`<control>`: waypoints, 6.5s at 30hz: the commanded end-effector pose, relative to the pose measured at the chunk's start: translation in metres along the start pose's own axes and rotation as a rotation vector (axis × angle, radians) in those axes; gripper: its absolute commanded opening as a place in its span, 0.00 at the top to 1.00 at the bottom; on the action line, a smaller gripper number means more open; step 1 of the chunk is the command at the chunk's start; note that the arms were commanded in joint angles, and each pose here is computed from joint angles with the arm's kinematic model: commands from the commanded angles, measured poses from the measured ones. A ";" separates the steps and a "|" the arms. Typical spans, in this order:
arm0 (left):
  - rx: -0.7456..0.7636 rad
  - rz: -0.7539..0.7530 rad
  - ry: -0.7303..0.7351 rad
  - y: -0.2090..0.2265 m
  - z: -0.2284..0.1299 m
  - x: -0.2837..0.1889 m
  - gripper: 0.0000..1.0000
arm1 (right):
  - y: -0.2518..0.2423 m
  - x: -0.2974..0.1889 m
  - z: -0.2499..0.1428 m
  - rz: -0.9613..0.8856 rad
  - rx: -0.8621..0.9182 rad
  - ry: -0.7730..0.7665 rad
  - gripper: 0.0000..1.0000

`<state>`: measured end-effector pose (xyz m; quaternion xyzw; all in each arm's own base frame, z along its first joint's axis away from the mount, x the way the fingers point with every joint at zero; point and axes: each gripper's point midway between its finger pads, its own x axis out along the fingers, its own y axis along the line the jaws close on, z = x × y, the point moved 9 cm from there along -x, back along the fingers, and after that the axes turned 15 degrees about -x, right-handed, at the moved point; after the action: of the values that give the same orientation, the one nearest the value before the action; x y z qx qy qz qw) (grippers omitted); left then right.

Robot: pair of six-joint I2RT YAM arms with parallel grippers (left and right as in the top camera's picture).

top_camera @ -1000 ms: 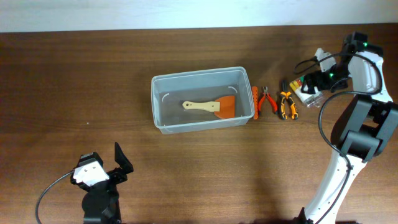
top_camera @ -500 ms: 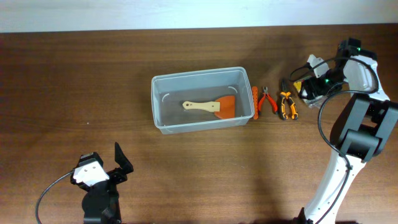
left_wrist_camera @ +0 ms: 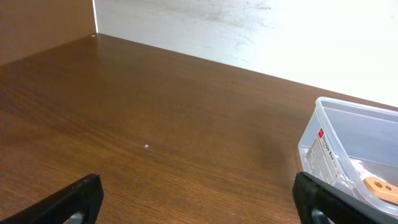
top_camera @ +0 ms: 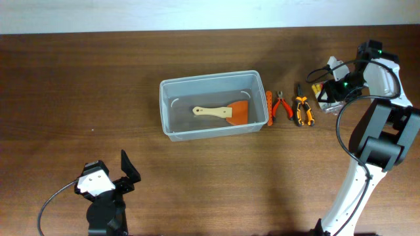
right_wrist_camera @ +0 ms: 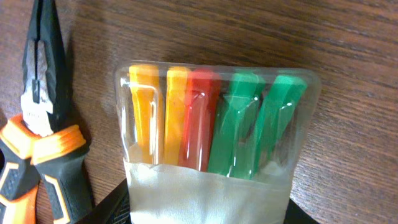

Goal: Pack container
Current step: 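Grasp the clear box of colored markers with the right gripper, then move the marker box into the container and release it, then lower the right gripper onto the orange-black pliers and grasp them, then carry the orange-black pliers into the container and release them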

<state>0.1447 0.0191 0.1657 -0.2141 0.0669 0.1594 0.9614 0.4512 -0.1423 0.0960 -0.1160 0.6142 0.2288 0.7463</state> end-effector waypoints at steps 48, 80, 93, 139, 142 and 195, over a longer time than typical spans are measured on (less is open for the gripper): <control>0.010 0.000 0.000 0.000 -0.001 0.000 0.01 | 0.377 -0.032 0.166 0.130 -1.148 -0.091 0.65; 0.010 0.000 0.000 0.000 -0.001 0.000 0.01 | 0.250 -0.181 0.190 -0.223 -0.221 -0.391 0.02; 0.010 0.000 0.000 0.000 -0.001 0.000 0.01 | 0.082 -0.067 0.082 -0.153 0.389 0.010 0.04; 0.010 0.000 0.000 0.000 -0.001 0.000 0.01 | 0.068 0.012 0.002 0.015 0.369 0.183 0.41; 0.010 0.000 0.000 0.000 -0.001 0.000 0.01 | 0.066 0.003 0.006 0.002 0.365 0.161 0.41; 0.010 0.000 0.000 0.000 -0.001 0.000 0.01 | 0.097 -0.109 0.063 -0.091 0.362 -0.084 0.96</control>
<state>0.1447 0.0191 0.1657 -0.2141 0.0669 0.1594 0.9614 0.4272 -0.0629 0.1283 0.0025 0.7069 0.0833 0.7024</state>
